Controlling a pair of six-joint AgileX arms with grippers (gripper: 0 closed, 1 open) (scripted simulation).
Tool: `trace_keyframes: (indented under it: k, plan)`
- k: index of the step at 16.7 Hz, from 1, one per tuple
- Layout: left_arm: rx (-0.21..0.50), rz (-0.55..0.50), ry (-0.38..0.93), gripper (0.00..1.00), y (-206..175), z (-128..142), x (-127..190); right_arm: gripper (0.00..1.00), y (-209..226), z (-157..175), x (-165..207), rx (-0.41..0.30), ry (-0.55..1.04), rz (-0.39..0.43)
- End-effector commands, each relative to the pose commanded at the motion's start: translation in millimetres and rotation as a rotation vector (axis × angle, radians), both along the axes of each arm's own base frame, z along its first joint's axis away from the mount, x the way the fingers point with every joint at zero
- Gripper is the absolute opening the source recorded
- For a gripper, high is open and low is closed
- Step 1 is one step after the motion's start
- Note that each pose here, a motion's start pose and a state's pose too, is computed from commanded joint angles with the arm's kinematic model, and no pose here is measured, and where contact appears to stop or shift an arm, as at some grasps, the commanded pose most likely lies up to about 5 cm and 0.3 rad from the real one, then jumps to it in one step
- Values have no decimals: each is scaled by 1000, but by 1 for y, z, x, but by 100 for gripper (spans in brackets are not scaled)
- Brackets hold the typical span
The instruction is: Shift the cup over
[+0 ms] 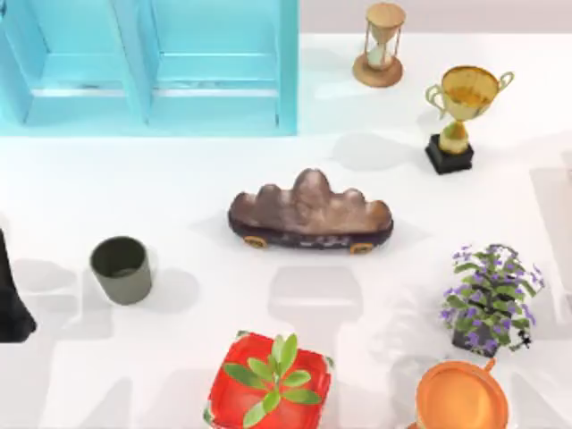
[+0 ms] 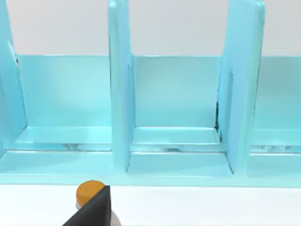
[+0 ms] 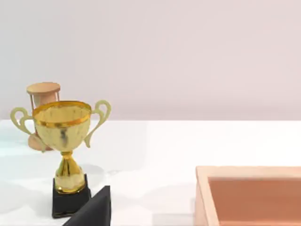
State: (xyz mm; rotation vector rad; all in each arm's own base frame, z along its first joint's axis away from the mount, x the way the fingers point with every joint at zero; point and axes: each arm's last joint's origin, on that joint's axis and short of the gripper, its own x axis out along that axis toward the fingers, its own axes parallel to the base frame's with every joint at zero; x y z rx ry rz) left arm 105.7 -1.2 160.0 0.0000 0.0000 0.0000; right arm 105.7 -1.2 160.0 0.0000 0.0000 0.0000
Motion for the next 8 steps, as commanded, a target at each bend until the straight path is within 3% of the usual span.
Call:
trace_keyframes:
  k: [4, 8]
  plan:
    - [-8, -6, 27, 100, -1, 6, 0, 100, 0, 0, 0, 0, 0, 0]
    - [-47, -45, 181, 100, -5, 39, 5, 100, 0, 0, 0, 0, 0, 0]
